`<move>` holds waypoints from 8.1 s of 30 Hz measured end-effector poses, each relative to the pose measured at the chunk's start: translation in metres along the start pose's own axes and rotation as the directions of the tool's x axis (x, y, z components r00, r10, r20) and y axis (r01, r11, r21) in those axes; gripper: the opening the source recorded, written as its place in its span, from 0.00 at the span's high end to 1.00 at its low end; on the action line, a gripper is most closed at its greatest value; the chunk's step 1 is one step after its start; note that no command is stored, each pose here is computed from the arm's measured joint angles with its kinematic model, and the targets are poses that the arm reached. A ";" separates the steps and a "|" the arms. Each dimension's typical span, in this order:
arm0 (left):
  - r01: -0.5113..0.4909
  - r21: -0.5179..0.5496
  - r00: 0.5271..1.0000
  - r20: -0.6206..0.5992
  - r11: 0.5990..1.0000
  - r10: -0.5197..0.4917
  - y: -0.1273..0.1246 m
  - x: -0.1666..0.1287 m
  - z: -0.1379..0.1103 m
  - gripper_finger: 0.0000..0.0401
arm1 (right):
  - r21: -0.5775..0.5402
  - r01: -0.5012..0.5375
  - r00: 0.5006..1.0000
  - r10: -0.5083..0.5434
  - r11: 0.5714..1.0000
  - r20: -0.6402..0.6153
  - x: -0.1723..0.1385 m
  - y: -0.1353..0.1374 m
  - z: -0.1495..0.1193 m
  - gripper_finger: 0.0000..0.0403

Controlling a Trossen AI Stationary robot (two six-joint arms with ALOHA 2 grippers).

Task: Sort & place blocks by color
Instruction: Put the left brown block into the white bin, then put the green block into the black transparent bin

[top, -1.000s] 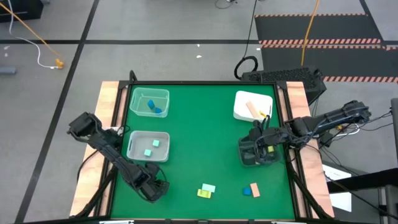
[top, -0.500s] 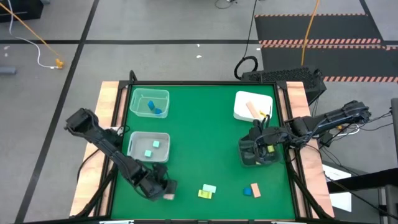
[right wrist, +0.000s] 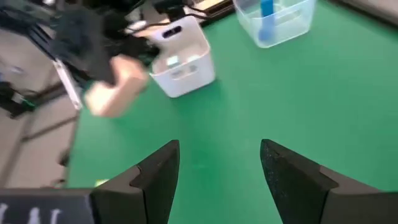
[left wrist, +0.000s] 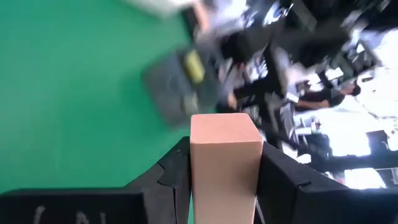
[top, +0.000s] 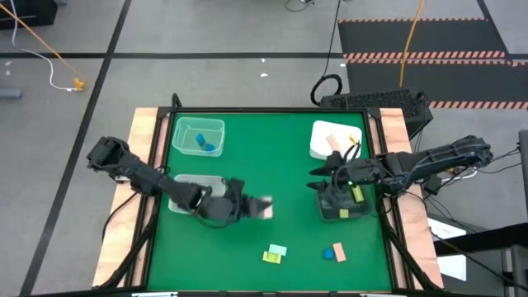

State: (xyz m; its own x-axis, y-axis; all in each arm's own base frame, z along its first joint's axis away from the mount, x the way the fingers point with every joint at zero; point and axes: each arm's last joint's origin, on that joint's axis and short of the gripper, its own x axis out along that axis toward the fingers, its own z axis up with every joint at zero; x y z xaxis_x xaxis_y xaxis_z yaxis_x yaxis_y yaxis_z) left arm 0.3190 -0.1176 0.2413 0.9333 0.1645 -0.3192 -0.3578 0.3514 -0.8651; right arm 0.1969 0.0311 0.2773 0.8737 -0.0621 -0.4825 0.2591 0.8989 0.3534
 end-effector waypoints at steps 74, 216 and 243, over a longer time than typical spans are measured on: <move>0.104 0.297 0.957 0.231 0.949 -0.178 -0.010 0.024 0.071 0.32 | 0.308 0.077 0.979 -0.013 0.948 -0.206 0.019 -0.075 0.015 0.73; 0.290 0.900 0.811 -0.411 0.326 0.415 0.013 0.069 -0.153 0.66 | 0.237 0.156 0.984 -0.129 0.959 -0.126 -0.048 -0.081 0.009 0.56; 0.042 0.922 0.979 -0.114 0.385 0.166 -0.040 0.098 -0.045 0.64 | 0.214 0.110 0.994 -0.104 0.971 -0.037 -0.045 -0.079 0.017 0.56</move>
State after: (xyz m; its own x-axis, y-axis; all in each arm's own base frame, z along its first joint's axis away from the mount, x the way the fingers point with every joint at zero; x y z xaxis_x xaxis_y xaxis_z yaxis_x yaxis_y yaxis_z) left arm 0.4262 -0.1570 0.2270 0.8580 0.1145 -0.5007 -0.1267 0.9919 0.0097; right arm 0.1438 -0.0445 0.2843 0.8264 -0.1395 -0.5456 0.4353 0.7729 0.4617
